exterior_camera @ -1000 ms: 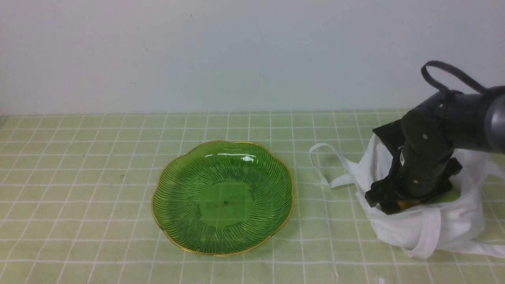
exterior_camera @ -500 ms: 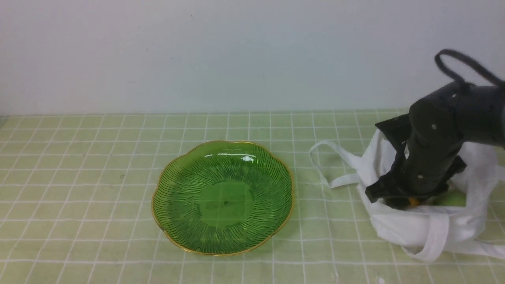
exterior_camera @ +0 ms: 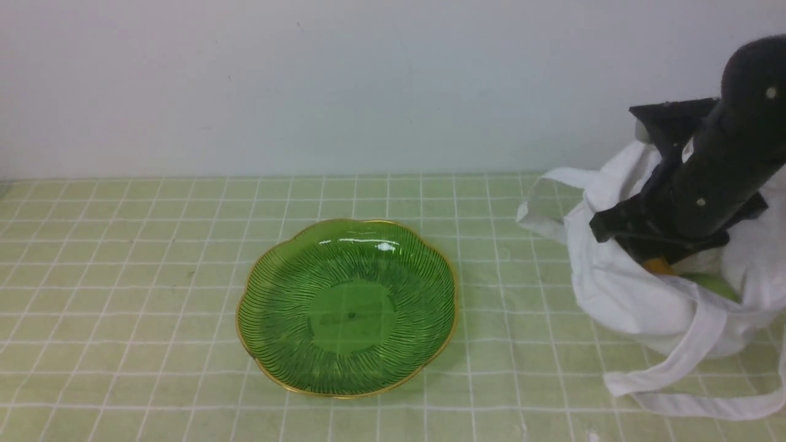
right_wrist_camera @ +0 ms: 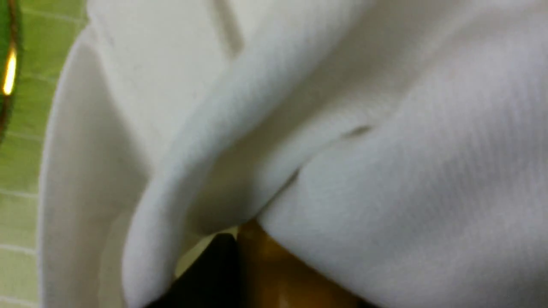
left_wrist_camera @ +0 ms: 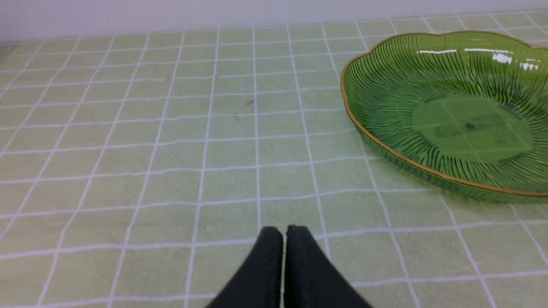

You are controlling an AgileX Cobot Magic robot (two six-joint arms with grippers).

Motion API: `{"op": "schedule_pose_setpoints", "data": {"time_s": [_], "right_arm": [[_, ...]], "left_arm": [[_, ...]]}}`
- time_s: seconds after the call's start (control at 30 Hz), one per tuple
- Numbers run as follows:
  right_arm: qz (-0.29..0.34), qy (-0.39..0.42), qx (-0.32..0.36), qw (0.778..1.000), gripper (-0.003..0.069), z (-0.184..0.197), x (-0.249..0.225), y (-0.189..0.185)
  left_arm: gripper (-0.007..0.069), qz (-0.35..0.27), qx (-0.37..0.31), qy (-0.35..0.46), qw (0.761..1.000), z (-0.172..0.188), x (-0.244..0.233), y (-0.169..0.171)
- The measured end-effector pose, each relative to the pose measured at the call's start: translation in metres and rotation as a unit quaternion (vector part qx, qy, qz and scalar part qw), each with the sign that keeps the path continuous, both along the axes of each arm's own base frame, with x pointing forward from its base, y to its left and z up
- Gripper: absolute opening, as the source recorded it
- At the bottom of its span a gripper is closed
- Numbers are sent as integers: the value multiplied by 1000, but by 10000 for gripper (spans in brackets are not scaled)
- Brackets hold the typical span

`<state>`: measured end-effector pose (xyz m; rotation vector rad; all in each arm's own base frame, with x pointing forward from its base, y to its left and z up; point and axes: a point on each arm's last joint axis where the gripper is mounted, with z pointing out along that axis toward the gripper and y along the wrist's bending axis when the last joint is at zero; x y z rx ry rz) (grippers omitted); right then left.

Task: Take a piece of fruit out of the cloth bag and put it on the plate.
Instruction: Use the right arm to grab an apple from the bag

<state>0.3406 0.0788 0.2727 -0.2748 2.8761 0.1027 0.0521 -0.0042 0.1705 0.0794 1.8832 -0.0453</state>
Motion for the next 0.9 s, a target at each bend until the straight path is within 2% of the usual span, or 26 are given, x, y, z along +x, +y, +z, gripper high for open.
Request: {"op": "schedule_pose_setpoints", "data": {"time_s": [0.1,0.17,0.27,0.4,0.43,0.6,0.8,0.87,0.9], "right_arm": [[4,-21,14,1000,324,25,5,-2],[3,-84,44,995,324,55,2,2],[7,-106,66,992,324,65,-6,8],[8,-58,58,997,324,32,-7,12],[1,-14,47,999,324,1,-5,13],[-9,64,23,998,324,-66,5,14],[-8,88,33,996,340,-79,8,17],[-7,97,34,995,373,-77,7,18],[-3,106,34,994,445,-69,6,18]], "left_arm": [[-8,0,0,0,1000,0,0,0],[-8,0,0,0,1000,0,0,0],[-8,0,0,0,1000,0,0,0],[-8,0,0,0,1000,0,0,0],[-8,0,0,0,1000,0,0,0],[-8,0,0,0,1000,0,0,0],[-8,0,0,0,1000,0,0,0],[-8,0,0,0,1000,0,0,0],[-8,0,0,0,1000,0,0,0]]}}
